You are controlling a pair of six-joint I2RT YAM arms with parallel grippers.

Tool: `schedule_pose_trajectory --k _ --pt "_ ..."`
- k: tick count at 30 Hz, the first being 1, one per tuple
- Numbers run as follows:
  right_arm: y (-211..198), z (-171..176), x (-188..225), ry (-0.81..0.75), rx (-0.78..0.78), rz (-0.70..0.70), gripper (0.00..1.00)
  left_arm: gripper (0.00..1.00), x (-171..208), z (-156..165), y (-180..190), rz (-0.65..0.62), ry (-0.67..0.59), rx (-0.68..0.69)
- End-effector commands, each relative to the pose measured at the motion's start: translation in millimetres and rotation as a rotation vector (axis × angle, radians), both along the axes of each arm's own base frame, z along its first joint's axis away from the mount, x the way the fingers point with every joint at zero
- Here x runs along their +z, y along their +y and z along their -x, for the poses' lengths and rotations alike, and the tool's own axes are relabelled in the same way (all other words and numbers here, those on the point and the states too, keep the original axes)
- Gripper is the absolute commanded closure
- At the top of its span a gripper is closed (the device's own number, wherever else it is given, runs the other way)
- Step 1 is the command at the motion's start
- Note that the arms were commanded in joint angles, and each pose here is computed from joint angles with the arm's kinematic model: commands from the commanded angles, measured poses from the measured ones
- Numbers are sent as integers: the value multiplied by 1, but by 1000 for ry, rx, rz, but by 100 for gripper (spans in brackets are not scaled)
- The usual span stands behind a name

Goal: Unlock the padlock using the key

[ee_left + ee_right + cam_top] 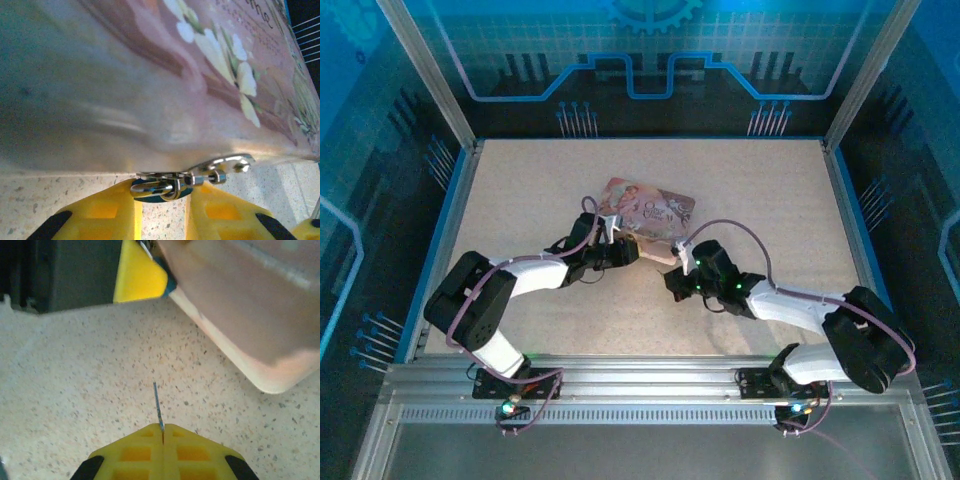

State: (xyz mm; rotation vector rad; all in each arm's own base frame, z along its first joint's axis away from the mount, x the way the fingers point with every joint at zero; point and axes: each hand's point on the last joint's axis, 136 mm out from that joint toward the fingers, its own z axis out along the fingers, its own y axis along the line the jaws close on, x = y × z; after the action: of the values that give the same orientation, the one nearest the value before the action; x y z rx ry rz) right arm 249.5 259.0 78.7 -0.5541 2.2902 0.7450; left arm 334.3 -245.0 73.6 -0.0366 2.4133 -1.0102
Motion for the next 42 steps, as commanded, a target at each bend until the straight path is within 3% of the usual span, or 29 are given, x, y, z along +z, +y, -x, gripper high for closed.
schedule_pose_trajectory --k 1,15,42 --pt "10 -12 6 -146 12 -1 100 82 35 -4 -16 86 -15 -16" --pt "24 -29 -11 -239 8 -13 100 86 49 1 -23 119 39 1" --pt "28 -54 2 -315 -15 -102 100 91 63 1 -25 145 53 16"
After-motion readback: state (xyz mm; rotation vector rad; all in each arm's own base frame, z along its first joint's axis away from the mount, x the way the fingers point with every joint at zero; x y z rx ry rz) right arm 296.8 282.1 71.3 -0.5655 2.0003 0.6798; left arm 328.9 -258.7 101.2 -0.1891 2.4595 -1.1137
